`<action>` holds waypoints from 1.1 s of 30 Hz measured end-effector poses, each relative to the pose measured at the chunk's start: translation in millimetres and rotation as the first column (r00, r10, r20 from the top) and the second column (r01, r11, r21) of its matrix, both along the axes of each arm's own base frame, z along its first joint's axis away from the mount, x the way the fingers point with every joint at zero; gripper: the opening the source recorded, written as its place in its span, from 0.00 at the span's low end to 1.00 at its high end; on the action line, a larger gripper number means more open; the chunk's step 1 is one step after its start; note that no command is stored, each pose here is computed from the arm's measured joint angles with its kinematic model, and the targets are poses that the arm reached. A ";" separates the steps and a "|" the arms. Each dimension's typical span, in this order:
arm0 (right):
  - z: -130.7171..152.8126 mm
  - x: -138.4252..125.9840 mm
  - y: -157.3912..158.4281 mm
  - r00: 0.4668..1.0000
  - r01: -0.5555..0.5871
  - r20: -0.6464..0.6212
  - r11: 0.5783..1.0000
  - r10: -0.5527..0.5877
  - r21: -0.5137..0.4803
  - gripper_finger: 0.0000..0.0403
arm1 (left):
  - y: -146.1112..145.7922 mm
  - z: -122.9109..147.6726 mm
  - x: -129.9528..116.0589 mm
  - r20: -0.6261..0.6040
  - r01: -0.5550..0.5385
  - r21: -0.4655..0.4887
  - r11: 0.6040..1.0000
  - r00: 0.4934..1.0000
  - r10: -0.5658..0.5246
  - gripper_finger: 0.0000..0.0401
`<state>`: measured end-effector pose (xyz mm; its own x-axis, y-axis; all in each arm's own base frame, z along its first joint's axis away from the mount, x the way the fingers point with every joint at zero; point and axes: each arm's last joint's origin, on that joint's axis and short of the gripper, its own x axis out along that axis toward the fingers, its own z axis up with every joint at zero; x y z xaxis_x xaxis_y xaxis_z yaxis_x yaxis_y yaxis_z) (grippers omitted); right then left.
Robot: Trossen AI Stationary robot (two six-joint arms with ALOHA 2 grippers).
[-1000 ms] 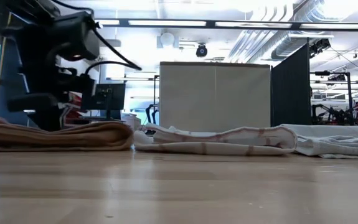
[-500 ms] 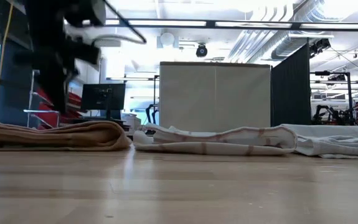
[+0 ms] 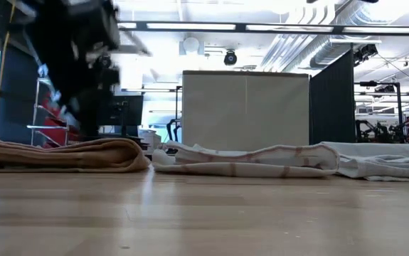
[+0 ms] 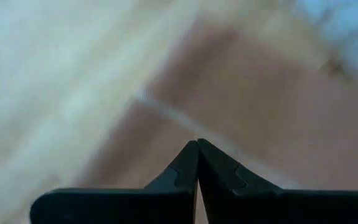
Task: Fold towel
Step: Move the folded brown towel to the left of the folded white squared towel, then adjust the folded white squared towel
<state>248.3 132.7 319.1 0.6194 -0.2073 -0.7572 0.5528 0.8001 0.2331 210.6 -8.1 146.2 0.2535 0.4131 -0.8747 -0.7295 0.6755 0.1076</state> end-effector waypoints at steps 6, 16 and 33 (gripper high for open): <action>-0.8 -2.4 1.3 1.000 -0.008 -0.015 1.000 0.008 -0.010 0.00 | -23.2 -15.5 -0.5 -0.054 0.106 -0.093 0.990 0.992 -0.111 0.00; -1.9 -4.3 -0.5 0.999 -0.004 -0.033 0.999 0.003 -0.044 0.00 | -49.5 -9.9 -9.0 -0.061 0.179 -0.105 0.978 0.981 -0.186 0.00; -41.2 45.7 -40.9 0.977 0.044 -0.202 0.992 -0.068 -0.121 0.00 | -51.0 80.1 -14.6 0.087 0.169 -0.005 0.986 0.982 -0.168 0.00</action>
